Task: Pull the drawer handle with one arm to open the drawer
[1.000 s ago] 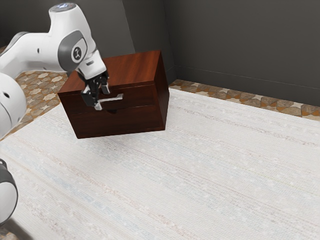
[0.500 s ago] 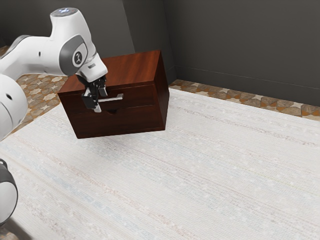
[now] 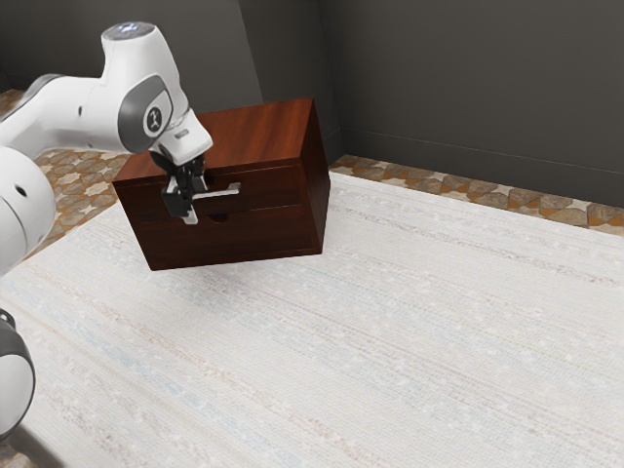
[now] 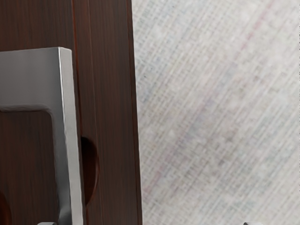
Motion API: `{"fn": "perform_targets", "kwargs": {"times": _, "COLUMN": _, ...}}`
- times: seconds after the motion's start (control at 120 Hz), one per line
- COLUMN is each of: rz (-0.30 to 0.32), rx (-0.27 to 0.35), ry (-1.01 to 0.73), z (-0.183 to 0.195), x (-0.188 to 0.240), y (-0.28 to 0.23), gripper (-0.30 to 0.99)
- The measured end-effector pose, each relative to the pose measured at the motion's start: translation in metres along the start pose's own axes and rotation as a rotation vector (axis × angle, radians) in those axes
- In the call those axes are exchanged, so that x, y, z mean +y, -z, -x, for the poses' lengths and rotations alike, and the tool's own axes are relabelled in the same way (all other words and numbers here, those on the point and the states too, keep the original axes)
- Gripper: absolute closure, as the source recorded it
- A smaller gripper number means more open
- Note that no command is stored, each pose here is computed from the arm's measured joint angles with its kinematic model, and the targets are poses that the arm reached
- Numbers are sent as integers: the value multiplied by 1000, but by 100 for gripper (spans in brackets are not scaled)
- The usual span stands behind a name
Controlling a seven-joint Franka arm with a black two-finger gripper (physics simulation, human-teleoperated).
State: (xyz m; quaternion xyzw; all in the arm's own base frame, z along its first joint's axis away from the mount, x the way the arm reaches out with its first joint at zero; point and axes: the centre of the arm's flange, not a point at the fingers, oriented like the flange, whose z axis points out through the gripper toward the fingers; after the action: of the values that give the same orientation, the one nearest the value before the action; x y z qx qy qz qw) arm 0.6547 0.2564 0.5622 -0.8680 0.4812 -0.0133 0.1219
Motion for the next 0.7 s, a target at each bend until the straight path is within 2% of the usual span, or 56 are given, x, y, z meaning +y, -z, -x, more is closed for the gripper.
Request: {"fn": "perform_targets", "kwargs": {"times": 0.7, "rz": 50, "rx": 28, "ry": 36, "z": 3, "x": 39, "y": 0, "gripper": 18}}
